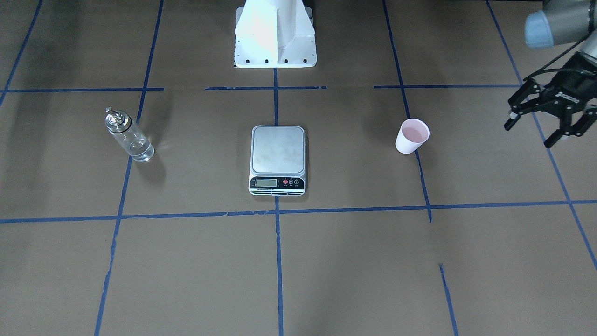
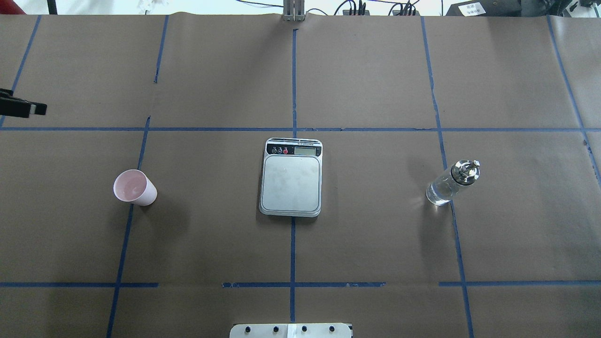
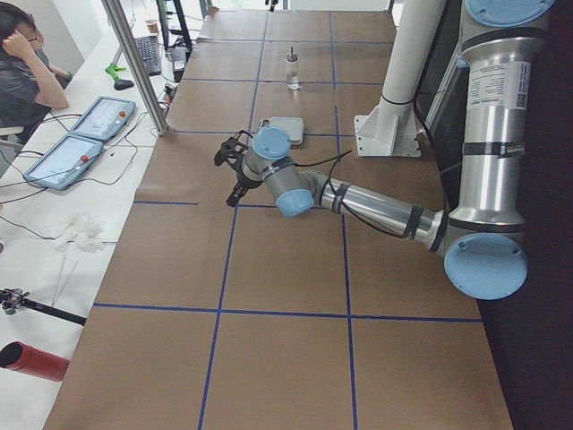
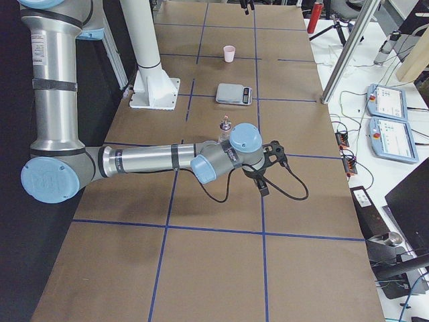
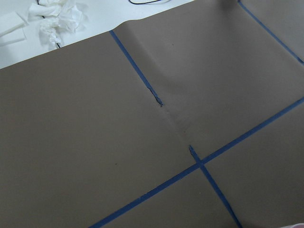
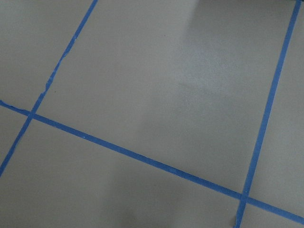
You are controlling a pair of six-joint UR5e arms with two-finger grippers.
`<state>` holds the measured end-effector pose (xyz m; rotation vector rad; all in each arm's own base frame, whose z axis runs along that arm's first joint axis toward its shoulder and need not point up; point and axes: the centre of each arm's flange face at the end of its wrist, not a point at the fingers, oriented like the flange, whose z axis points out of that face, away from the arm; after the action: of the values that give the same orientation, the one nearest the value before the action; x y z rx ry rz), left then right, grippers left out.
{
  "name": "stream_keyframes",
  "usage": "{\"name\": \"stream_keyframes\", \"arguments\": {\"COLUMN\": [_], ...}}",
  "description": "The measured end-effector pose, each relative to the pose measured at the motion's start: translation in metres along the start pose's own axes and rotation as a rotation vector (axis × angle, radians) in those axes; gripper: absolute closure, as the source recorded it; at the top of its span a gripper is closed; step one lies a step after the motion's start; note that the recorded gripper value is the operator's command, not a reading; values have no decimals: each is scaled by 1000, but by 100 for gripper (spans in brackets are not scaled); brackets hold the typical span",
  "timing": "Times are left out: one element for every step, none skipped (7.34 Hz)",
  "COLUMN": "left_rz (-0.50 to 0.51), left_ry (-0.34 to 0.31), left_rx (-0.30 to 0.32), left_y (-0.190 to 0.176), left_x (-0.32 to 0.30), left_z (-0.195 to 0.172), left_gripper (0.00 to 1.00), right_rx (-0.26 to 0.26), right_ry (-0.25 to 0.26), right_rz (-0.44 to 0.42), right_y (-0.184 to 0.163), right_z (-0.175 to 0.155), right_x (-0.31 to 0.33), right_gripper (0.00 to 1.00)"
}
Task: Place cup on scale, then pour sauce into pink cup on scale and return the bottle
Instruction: 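Move the left gripper down to the pink paper cup and grasp it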
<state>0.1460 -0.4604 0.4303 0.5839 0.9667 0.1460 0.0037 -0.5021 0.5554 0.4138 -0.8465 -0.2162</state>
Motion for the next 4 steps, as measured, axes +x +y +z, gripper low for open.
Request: {"name": "stream_keyframes", "arguments": {"left_rz": [-71, -140, -210, -259], "left_ry": [-29, -58, -83, -106], "left_rx": [-3, -9, -24, -41], "left_y": [25, 50, 75, 96], "left_x": [36, 68, 96, 116], "left_z": [21, 45, 69, 87], "left_gripper": [15, 28, 35, 35], "right_rx": [-1, -1, -1, 0], "right_ry": [0, 0, 0, 0], "right_rz": [6, 13, 17, 18], "right_y": [1, 2, 2, 2], "right_z": [0, 0, 0, 0], "right_x": [0, 0, 0, 0], "right_gripper": [0, 0, 0, 0]}}
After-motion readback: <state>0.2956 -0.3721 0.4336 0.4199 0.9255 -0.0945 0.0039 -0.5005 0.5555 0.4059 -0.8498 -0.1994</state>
